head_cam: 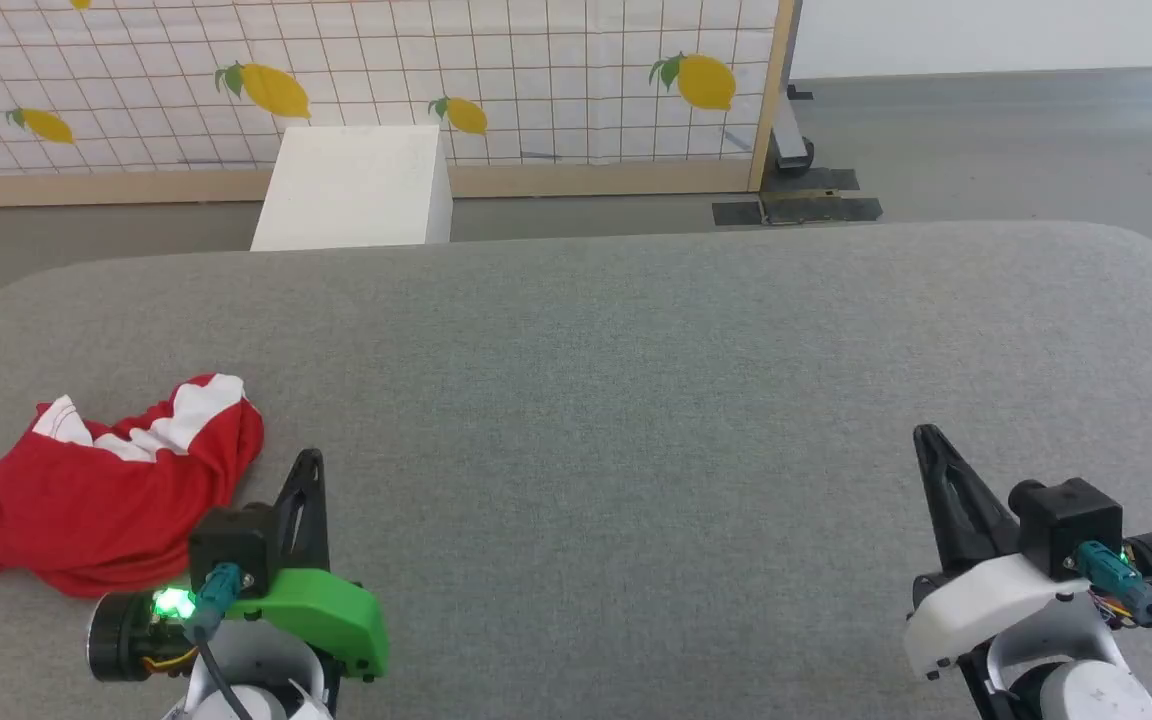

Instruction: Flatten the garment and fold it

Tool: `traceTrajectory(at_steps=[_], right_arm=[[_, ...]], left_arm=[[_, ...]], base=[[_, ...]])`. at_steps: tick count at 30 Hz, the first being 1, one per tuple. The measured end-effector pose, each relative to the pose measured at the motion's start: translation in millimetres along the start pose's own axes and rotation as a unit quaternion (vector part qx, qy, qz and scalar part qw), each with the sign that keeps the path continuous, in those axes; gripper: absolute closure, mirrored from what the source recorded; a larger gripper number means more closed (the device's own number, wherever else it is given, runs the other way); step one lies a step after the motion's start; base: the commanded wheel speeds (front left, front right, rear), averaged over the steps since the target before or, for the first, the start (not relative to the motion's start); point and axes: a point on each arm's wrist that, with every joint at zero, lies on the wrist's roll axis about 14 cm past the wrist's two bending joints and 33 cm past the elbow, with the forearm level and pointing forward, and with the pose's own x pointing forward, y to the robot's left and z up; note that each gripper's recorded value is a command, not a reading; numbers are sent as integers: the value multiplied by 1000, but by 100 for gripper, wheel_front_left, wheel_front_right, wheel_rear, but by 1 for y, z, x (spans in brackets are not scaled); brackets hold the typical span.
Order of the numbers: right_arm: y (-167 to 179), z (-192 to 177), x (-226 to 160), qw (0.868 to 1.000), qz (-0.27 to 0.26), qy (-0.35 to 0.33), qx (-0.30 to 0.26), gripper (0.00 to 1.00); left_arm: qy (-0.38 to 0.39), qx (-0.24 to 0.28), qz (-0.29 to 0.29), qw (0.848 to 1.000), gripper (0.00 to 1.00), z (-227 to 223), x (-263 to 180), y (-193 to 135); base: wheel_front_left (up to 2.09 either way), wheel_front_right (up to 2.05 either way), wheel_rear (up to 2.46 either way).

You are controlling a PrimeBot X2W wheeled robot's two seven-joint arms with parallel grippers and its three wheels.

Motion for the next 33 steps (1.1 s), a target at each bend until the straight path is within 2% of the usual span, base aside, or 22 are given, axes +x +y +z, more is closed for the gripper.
traceTrajectory(at_steps=[1, 19, 33], right_arm=[[0, 0, 0, 1000, 0, 0, 0, 0], [2, -4, 1, 1000, 3, -4, 21, 0], [15, -8, 9, 999, 23, -6, 42, 0]], left_arm=[[0, 0, 0, 1000, 0, 0, 0, 0], [-3, -9, -2, 1000, 0, -3, -2, -2], [-10, -16, 21, 1000, 0, -4, -10, 14]], base=[[0, 0, 0], [0, 0, 0], [0, 0, 0]])
